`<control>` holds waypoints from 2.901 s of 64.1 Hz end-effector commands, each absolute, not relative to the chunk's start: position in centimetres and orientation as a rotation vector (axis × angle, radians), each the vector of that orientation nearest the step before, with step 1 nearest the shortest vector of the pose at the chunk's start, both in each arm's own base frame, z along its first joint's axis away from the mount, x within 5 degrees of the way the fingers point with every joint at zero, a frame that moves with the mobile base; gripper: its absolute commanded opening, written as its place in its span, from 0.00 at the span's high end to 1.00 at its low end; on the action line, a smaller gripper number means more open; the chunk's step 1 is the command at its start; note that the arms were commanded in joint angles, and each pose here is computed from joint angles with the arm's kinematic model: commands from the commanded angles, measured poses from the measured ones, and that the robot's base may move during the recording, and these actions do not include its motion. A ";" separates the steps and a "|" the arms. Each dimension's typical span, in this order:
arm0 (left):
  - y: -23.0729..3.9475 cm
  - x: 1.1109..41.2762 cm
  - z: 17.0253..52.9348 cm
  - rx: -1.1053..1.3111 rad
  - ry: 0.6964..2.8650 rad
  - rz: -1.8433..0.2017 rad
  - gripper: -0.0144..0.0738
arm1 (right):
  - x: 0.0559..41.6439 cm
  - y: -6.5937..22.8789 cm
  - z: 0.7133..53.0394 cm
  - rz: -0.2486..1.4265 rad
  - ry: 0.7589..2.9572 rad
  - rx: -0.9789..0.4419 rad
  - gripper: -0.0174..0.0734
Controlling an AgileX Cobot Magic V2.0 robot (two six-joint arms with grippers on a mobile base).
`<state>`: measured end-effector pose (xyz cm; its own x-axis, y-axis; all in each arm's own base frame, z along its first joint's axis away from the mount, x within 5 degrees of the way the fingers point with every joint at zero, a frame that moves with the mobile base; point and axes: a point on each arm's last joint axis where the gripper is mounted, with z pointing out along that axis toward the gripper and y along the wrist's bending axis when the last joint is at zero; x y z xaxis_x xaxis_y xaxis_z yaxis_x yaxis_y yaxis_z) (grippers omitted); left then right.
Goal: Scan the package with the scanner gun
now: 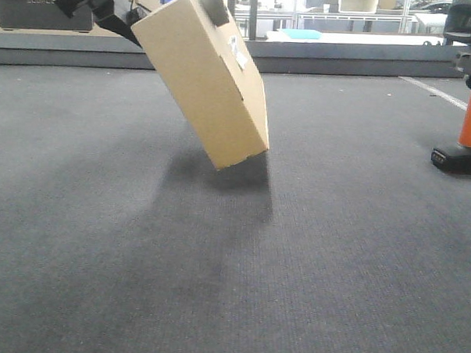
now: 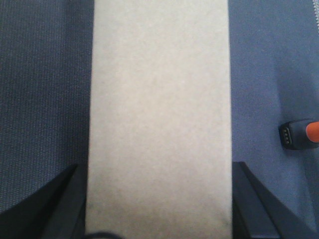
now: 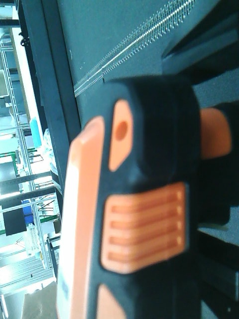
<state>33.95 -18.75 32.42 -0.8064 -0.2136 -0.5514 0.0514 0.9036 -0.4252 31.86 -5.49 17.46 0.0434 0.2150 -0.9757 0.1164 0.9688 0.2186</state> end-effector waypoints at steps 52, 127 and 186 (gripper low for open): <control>-18.9 34.1 32.9 -0.081 2.403 -0.576 0.96 | 28.5 -4.6 17.8 0.092 1.543 0.239 0.26; 2.6 34.6 34.2 -0.025 2.582 0.036 0.96 | 16.0 -2.4 30.0 -0.078 1.526 0.100 0.99; 3.3 32.7 29.4 -0.009 2.610 0.077 0.62 | 12.8 -2.1 31.3 -0.112 1.497 0.117 0.99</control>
<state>32.88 3.25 29.88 -0.8472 0.0015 -0.5312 -0.0265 0.9986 0.0452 12.93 -2.13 31.28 0.0615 0.0078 -0.9981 0.1494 0.9886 0.0169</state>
